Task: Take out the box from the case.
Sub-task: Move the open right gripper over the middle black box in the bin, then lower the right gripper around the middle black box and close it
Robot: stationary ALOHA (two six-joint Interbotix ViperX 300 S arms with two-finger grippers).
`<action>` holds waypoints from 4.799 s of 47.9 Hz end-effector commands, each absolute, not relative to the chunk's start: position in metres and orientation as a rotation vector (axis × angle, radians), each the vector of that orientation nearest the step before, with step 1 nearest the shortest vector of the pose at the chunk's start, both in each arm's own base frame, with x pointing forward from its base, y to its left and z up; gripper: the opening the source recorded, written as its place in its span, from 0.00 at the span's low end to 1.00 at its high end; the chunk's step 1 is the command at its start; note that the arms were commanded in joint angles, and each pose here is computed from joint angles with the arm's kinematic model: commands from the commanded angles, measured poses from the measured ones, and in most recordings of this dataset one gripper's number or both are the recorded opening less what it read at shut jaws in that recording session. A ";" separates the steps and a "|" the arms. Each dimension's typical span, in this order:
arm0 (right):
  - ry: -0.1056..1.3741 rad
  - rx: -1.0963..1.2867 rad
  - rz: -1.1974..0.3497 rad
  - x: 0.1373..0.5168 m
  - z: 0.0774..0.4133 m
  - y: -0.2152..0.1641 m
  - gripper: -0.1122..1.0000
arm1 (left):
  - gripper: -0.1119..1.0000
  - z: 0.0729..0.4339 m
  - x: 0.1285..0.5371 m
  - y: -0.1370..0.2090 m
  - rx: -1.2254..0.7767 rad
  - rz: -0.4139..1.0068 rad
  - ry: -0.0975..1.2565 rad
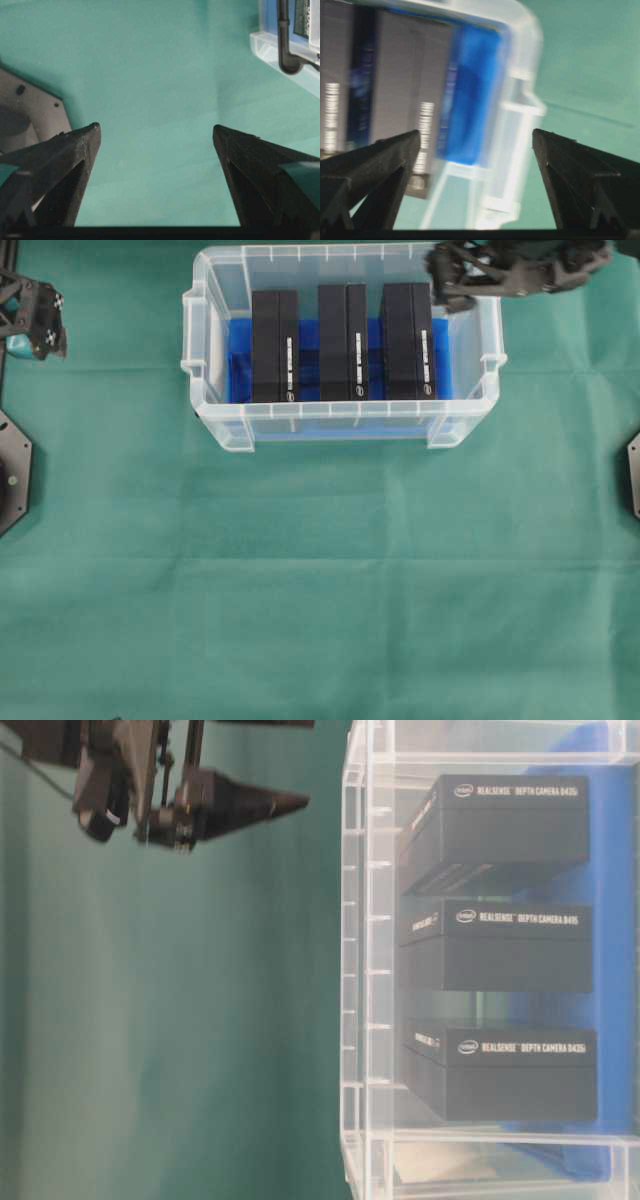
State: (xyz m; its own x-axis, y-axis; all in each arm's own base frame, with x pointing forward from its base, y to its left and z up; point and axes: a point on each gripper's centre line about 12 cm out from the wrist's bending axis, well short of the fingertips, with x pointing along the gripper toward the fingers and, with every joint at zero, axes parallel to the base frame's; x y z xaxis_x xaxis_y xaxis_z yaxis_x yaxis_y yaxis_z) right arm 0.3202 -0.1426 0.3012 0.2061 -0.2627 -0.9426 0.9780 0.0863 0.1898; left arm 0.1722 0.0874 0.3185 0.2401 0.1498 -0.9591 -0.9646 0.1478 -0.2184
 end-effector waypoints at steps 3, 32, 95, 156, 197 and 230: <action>0.857 1.052 -1.098 0.336 0.314 -0.140 0.96 | 0.99 0.327 0.173 0.089 -1.102 1.023 0.947; 0.849 1.091 -1.006 0.405 0.296 -0.126 0.96 | 0.99 0.326 0.173 0.089 -1.106 1.030 0.944; 0.843 1.099 -0.980 0.435 0.293 -0.128 0.96 | 0.99 0.324 0.172 0.089 -1.104 1.035 0.951; 0.873 1.085 -0.999 0.442 0.273 -0.130 0.96 | 0.99 0.321 0.171 0.088 -1.104 1.039 0.956; 0.901 1.077 -1.019 0.443 0.246 -0.134 0.96 | 0.99 0.319 0.171 0.089 -1.104 1.042 0.964; 0.923 1.074 -1.036 0.447 0.228 -0.137 0.96 | 0.99 0.314 0.170 0.088 -1.102 1.047 0.978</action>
